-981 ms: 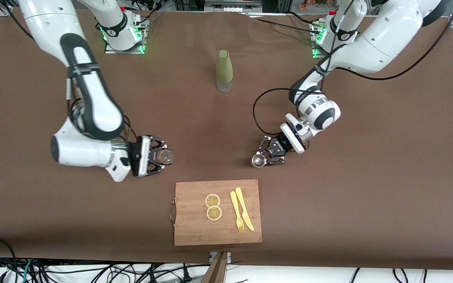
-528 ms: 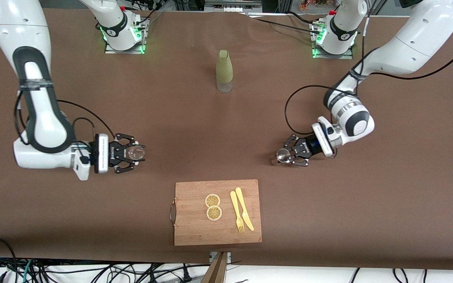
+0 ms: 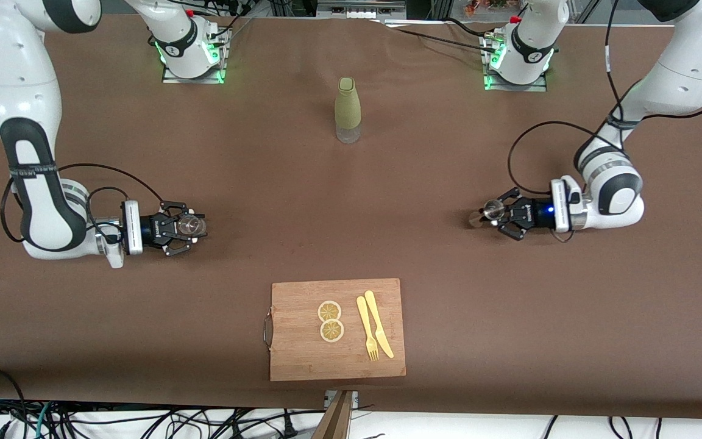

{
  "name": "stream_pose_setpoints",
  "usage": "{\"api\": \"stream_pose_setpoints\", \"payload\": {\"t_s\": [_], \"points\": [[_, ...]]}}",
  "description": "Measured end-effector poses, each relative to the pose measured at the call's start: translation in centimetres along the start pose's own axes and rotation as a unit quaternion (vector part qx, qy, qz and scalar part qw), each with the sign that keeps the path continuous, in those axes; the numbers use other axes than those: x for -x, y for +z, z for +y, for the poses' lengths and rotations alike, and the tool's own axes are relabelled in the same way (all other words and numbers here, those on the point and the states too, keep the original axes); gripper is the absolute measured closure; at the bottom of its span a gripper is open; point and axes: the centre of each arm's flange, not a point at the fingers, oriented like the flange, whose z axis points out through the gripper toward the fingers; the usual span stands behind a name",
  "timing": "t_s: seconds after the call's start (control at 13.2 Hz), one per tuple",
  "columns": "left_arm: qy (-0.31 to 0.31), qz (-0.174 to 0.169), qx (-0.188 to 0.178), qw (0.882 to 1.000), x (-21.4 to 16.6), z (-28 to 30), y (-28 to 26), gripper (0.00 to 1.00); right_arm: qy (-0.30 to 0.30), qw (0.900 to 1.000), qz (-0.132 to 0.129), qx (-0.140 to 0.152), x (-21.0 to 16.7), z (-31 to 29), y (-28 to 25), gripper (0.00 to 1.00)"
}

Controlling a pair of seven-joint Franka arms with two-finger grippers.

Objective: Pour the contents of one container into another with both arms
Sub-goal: 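Move the beaker and jigger apart back toward their start spots, then set the beaker down with the right gripper while the left gripper sets the jigger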

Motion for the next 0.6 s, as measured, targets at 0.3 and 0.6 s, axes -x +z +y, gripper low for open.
{"api": "stream_pose_setpoints", "payload": {"t_s": [0.3, 0.6], "points": [[-0.009, -0.048, 0.047, 0.998, 1.8, 2.7, -7.6, 0.79, -0.024, 0.999, -0.006, 0.022, 2.4, -0.4, -1.9, 0.52], [0.006, -0.087, 0.068, 0.994, 2.6, 3.6, -11.9, 0.79, -0.043, 0.997, -0.047, 0.054, 2.7, 0.4, -3.0, 0.52]]}}
